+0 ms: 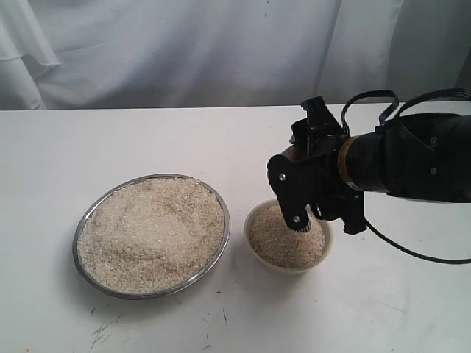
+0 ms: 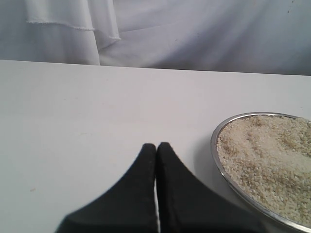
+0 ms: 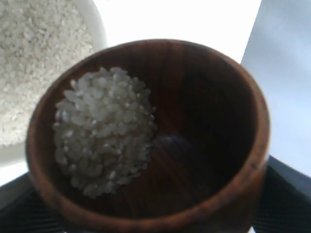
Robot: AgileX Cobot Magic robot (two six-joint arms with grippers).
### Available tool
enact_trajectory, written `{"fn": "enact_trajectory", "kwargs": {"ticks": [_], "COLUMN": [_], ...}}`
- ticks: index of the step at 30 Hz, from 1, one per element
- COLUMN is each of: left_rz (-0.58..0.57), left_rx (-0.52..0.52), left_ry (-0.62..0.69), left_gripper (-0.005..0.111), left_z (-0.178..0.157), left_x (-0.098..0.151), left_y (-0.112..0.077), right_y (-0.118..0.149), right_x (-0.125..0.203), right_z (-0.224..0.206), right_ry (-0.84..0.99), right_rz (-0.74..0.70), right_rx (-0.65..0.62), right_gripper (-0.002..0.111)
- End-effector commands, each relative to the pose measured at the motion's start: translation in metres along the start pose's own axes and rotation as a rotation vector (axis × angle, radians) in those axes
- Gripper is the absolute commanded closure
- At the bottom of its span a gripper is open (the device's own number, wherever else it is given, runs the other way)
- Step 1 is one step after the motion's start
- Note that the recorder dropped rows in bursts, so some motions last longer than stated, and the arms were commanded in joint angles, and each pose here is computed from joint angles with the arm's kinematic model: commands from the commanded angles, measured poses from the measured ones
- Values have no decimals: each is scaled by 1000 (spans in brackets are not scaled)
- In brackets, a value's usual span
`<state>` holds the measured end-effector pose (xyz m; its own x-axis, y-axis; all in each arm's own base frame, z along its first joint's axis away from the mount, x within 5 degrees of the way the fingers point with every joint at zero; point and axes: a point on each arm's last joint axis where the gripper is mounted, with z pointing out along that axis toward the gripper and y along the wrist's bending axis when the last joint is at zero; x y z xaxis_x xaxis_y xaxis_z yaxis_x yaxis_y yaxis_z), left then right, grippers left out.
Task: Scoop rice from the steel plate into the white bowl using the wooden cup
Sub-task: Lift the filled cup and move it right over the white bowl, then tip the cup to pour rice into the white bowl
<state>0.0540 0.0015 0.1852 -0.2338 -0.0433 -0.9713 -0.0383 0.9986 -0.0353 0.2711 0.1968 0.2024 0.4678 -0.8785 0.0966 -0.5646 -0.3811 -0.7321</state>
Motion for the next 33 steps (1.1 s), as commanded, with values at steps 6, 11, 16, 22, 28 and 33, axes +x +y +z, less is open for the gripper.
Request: {"fn": "enact_trajectory", "kwargs": {"ticks": [6,11,16,22,28,33], "left_rz": [1,1,1,1,1,1], "left_rx": [3,3,3,3,3,3], "left_ry": [-6,-6,-6,-6,-6,-6], "left_gripper": [107,107,107,107,107,107], "left_z": [0,0,0,0,0,0], "left_x": [1,1,1,1,1,1], "left_y": [0,0,0,0,0,0], "right_y": [-4,-6,-8,-7,2,3], "right_x": [-1,-4,-7,-16,-24,-32], "right_z": [-4,-6,-7,-6,5,5], "right_ry": [41,82,102,111,134,139], "right_rz": [-118,-232,-292,-365,-439,-488], "right_rx": [43,64,79,89,62,70], "right_gripper": [108,108,108,108,108,108]}}
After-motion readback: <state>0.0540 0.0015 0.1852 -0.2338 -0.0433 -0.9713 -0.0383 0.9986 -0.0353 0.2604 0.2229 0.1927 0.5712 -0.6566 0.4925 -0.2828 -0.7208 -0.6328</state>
